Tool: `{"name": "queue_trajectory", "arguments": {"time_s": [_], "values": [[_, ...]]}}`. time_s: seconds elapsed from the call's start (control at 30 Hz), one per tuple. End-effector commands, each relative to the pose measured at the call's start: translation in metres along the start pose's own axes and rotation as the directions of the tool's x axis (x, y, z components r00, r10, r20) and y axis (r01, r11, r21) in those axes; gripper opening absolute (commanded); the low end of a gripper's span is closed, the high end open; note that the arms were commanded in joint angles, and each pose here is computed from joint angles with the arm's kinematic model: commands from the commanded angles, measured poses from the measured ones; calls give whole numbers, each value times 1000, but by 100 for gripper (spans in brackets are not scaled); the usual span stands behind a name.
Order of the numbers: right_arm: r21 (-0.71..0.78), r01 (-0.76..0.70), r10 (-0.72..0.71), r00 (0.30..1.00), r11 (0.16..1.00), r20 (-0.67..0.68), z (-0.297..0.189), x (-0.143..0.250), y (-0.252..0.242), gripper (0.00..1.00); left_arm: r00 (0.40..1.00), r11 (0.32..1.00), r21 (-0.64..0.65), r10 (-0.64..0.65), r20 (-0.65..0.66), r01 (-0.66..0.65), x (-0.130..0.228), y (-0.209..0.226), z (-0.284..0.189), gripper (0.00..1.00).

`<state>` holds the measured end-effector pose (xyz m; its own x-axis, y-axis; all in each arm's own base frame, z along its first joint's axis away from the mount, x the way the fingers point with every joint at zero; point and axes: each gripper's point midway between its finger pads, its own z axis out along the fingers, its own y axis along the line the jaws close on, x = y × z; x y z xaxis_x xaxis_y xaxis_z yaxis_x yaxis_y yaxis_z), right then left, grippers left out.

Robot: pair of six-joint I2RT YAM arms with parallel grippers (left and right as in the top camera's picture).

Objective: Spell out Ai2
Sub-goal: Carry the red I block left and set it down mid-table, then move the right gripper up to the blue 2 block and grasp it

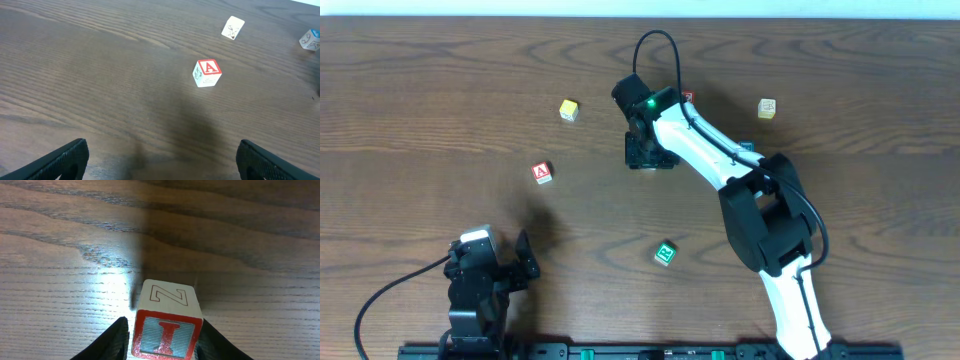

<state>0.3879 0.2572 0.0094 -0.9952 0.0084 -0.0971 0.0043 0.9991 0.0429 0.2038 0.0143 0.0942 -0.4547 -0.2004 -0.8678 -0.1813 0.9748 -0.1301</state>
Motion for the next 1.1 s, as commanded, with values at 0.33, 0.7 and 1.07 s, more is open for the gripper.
{"name": "queue_trajectory", "arguments": {"time_s": [0.33,0.7,1.07], "values": [[5,81,-81,992,997,100,-24,-41,-10,66,1000,1000,-7,8,-1,-8,3,2,2,95],[-58,175,-140,910,983,391,-109,-129,-2,63,1000,1000,-7,8,-1,-8,3,2,2,95],[-37,212,-182,907,977,380,-56,-146,-1,70,1000,1000,-7,8,-1,-8,3,2,2,95]]}}
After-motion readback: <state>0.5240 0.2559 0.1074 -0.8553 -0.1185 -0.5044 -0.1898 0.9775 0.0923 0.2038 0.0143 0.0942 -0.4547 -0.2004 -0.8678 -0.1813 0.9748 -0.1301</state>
